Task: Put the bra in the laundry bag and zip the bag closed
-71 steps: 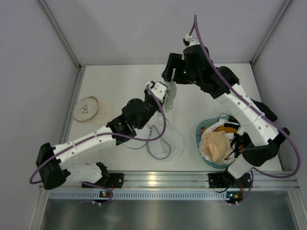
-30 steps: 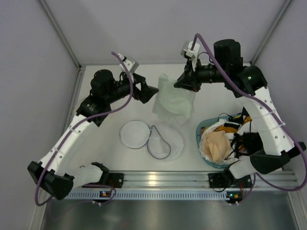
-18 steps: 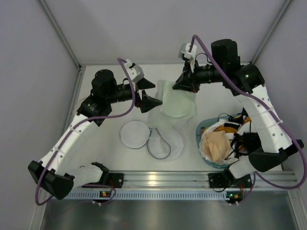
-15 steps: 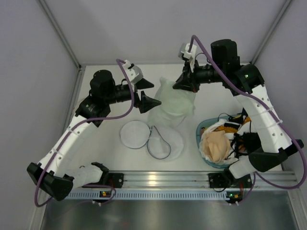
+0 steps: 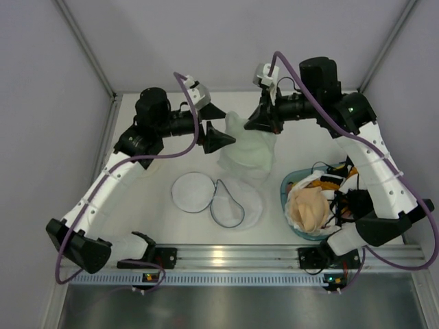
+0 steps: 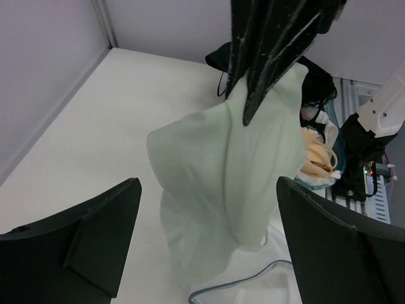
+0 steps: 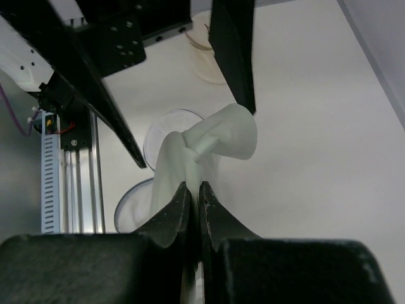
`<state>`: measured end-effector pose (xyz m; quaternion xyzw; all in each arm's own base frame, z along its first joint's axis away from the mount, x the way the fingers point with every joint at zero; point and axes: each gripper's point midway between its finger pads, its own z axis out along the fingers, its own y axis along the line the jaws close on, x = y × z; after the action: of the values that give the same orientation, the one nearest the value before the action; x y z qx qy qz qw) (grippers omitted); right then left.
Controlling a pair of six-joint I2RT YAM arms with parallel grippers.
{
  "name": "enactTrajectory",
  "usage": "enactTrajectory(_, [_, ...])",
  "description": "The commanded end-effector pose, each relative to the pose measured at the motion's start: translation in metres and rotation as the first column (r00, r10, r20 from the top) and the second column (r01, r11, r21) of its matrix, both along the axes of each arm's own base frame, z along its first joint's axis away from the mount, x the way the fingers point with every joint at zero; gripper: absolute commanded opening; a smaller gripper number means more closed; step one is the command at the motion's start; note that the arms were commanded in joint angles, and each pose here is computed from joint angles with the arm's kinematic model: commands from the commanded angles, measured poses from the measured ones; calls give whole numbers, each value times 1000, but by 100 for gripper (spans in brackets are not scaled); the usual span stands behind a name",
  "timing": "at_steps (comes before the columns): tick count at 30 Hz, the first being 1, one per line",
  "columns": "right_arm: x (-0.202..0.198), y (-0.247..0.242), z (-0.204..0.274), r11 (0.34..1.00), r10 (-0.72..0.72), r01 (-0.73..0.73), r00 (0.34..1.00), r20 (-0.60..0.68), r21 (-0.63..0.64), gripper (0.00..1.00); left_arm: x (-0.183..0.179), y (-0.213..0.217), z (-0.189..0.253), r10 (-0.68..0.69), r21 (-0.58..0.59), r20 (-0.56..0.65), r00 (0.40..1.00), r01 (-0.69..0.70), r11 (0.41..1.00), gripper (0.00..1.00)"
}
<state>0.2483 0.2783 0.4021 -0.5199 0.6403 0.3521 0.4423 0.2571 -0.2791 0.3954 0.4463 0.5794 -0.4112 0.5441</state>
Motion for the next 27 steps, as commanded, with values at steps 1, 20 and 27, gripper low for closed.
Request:
enactTrajectory(1, [-18, 10, 26, 994, 77, -82, 994, 76, 66, 0, 1, -12, 7, -88, -18, 9, 996, 88, 996, 93])
enactTrajectory(20, [18, -29, 52, 876, -451, 456, 890, -69, 159, 93, 51, 35, 21, 424, -237, -120, 898, -440, 866, 0])
enactTrajectory(27, [17, -63, 2, 713, -654, 696, 704, -277, 86, 99, 54, 94, -5, 692, -76, -266, 671, -730, 679, 0])
